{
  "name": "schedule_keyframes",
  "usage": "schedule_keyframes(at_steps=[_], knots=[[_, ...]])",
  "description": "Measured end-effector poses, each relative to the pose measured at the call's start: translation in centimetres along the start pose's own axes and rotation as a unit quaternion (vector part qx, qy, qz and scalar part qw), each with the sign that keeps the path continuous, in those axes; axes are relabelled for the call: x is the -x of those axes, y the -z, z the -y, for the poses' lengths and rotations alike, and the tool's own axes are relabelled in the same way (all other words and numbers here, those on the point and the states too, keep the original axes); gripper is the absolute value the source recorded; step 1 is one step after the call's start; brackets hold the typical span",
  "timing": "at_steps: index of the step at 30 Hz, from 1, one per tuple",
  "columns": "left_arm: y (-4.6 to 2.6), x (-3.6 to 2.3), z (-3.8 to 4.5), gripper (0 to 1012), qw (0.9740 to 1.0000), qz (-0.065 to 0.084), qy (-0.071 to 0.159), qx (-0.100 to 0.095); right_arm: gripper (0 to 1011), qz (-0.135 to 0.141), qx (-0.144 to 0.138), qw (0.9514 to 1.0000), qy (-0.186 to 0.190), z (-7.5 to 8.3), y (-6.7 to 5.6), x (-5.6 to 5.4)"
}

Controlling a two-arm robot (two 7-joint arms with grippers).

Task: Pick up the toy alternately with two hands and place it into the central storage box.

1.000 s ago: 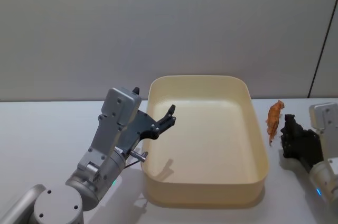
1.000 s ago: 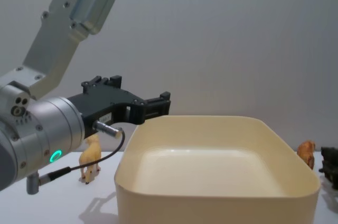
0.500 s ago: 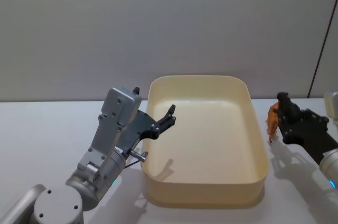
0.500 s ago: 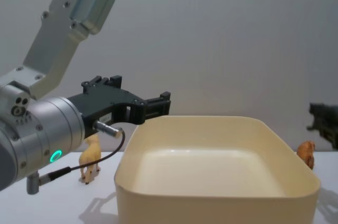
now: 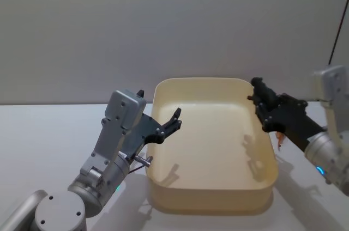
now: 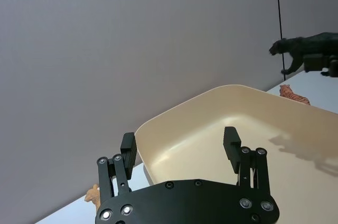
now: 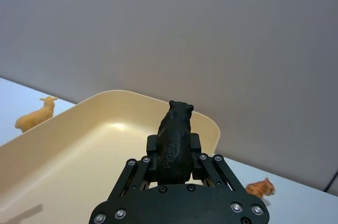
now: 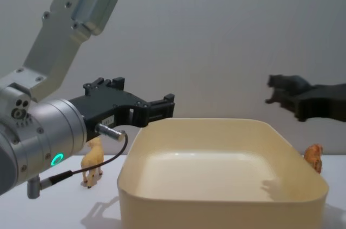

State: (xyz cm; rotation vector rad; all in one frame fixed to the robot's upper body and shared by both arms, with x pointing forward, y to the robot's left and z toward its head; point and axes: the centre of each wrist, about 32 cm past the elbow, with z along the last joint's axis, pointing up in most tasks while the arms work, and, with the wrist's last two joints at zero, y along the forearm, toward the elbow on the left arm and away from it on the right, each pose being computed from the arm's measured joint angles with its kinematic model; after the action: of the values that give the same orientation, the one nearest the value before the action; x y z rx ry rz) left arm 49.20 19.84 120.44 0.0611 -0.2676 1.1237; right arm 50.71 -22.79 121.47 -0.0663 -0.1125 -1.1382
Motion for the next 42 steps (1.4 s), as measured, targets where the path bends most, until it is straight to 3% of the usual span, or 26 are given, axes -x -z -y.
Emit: schedule_keyframes(at_steps=[7,8,20,29,34,42], knots=[[0.0,0.0,0.0,1001,1.0,0.0,0.0,0.0,343,-0.005,0.023,0.9993,-0.029,-2.0,0.0,1.0],[0.0,0.0,0.0,1001,1.0,0.0,0.0,0.0,411,-0.005,0.026,0.9991,-0.034,-2.4,0.0,1.2],[0.0,0.0,0.0,1001,1.0,0.0,0.0,0.0,770,-0.006,0.037,0.9981,-0.049,-3.6,-0.1,1.8],[0.0,0.0,0.0,1001,1.0,0.0,0.0,0.0,1001,-0.007,0.022,0.9996,-0.014,-2.7,-0.5,0.3],[0.0,0.0,0.0,1001,1.0,0.0,0.0,0.0,1001,-0.01,0.017,0.9997,0.015,-1.6,-0.7,-1.2],[0.0,0.0,0.0,1001,1.0,0.0,0.0,0.0,1001,-0.018,0.03,0.9986,0.041,0.3,-0.8,-2.6]])
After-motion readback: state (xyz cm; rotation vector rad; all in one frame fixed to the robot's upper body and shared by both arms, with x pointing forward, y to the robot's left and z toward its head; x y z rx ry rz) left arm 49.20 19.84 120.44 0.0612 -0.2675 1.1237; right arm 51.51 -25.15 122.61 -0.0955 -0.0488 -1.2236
